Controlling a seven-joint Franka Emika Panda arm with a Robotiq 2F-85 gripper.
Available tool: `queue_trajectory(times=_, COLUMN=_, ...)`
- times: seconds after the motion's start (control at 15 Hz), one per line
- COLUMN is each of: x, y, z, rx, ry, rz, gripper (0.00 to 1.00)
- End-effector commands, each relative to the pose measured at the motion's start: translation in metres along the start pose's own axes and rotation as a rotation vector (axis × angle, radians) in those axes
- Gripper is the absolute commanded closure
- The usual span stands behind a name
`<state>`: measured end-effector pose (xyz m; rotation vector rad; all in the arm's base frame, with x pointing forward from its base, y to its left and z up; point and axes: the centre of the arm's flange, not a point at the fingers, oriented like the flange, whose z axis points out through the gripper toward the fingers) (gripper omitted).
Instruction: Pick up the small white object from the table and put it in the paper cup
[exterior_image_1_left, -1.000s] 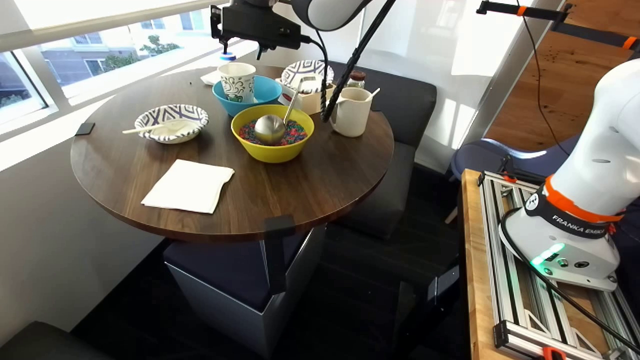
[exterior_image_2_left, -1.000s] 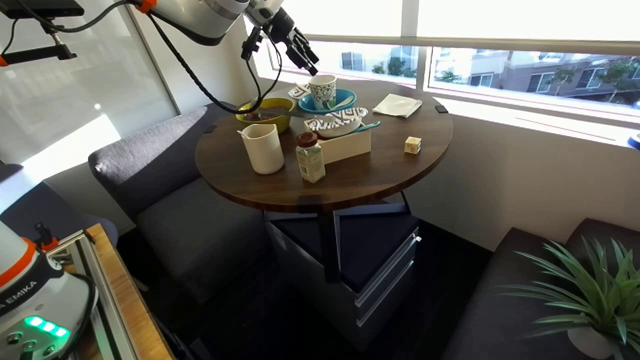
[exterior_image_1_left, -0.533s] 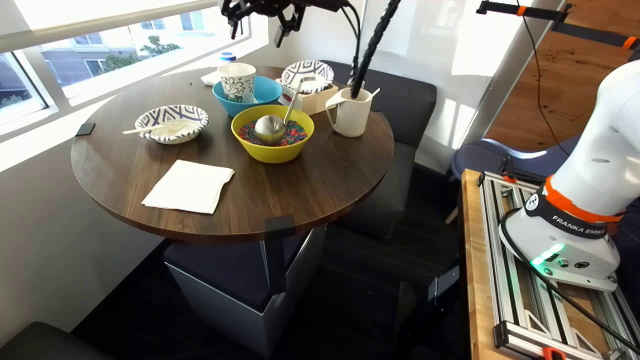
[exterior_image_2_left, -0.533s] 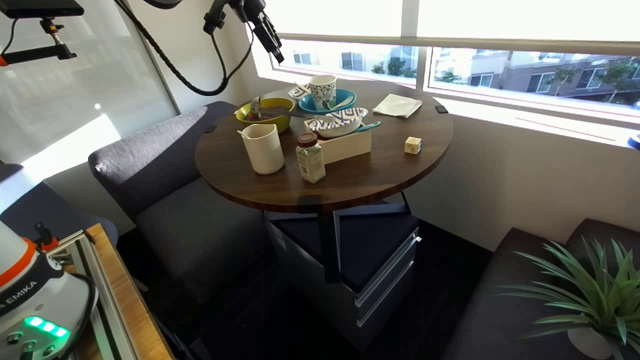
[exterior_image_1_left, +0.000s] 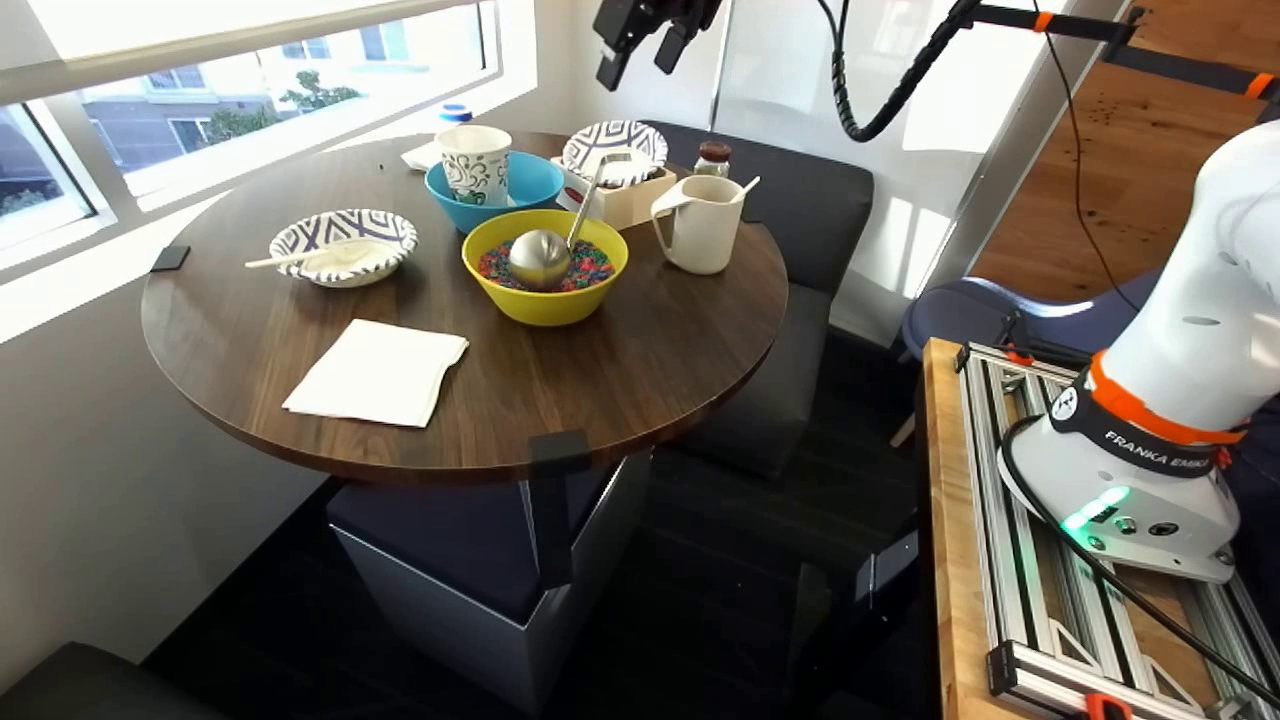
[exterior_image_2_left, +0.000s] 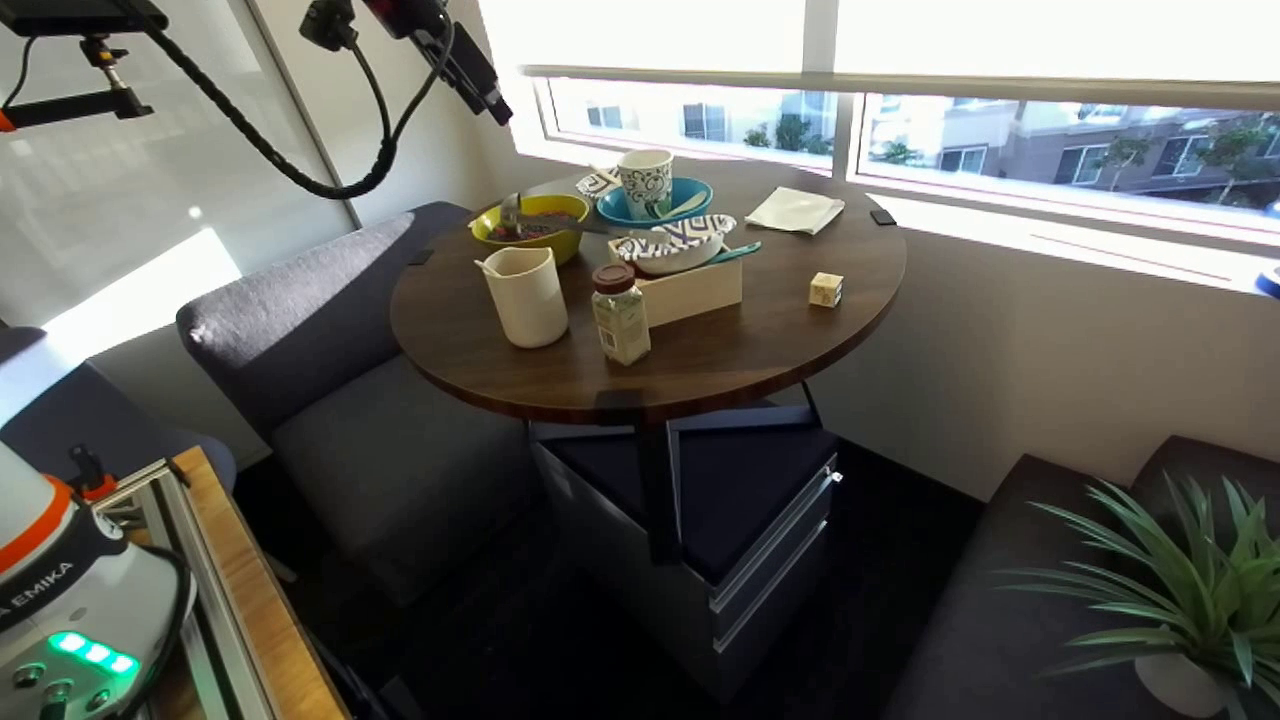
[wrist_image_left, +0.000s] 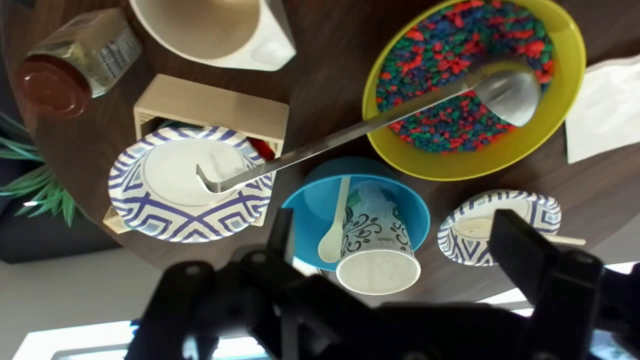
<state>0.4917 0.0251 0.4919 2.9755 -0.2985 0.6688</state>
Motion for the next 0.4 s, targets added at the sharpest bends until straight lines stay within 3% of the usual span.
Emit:
queue_trajectory(times=0.0, x=-0.007, y=0.007, z=-0.008, rx=0.0, ry=0.008, rz=-0.056, gripper=0.0)
queue_trajectory(times=0.33, x=-0.024, y=0.021, z=-0.024, rx=0.004, ry=0.028, rz=-0.133, gripper=0.0)
